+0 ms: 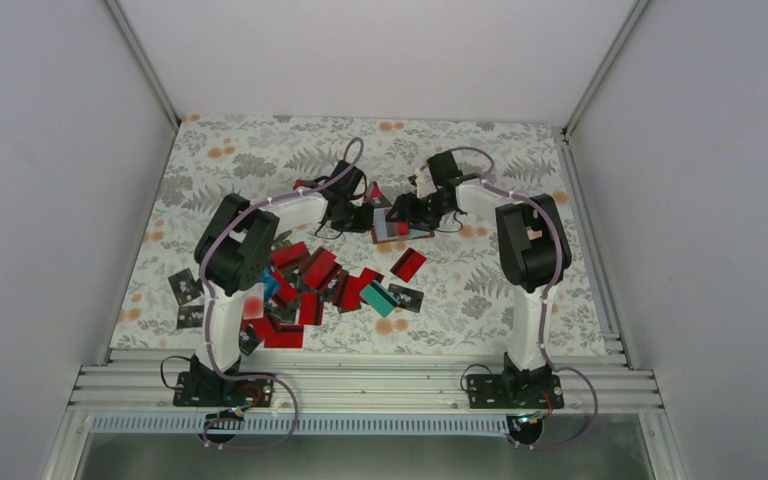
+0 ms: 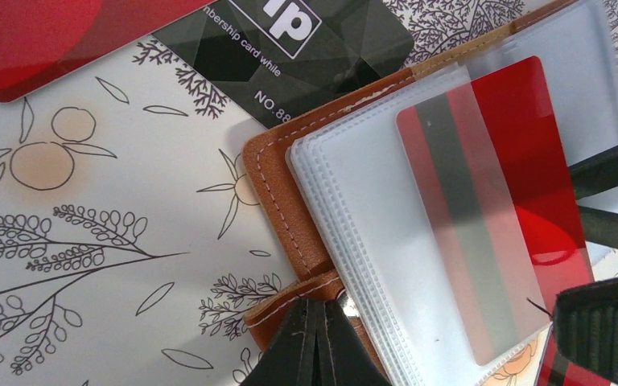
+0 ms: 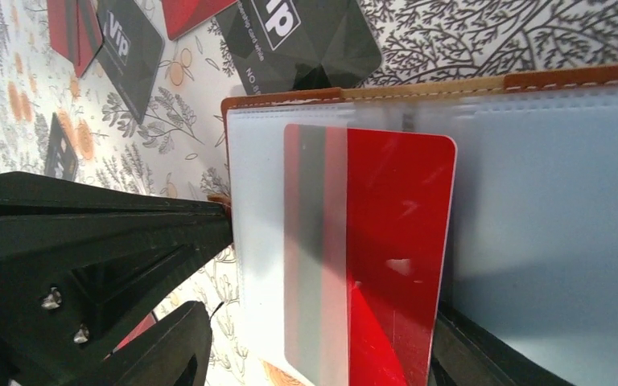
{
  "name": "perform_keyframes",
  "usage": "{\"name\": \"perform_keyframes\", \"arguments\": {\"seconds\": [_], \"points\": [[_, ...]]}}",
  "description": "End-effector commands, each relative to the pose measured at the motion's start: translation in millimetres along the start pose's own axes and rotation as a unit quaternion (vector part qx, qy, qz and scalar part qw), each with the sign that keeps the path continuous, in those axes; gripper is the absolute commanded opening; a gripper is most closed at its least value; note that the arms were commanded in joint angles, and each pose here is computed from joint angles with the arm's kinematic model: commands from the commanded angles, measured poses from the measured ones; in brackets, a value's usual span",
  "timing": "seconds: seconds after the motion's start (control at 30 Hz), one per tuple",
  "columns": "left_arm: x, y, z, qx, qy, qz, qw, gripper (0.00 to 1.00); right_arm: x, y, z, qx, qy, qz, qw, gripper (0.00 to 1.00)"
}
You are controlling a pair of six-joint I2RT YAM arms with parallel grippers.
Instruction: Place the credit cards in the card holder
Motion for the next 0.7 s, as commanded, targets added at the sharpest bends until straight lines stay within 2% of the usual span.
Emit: {"name": "perform_keyframes", "arguments": {"seconds": [0.0, 0.67], "points": [[18, 15, 12, -0.026, 0.034, -0.015, 0.999, 0.02, -6, 5, -14, 0.04, -0.011, -0.016, 0.999, 0.67], [20, 16, 17, -0.023, 0.039, -0.014, 0.999, 0.02, -5, 25, 23, 0.021, 0.027, -0.055, 0.998, 0.65]]}}
Point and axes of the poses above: each gripper's point midway between its finger pads, its own z axis out along the fingers, its own y axis along the line the jaws close on, x = y × z, the point moved 6 cm from there along -z, back along the fingers, and after that the axes turned 11 degrees about -z, right-handed, at the moved point
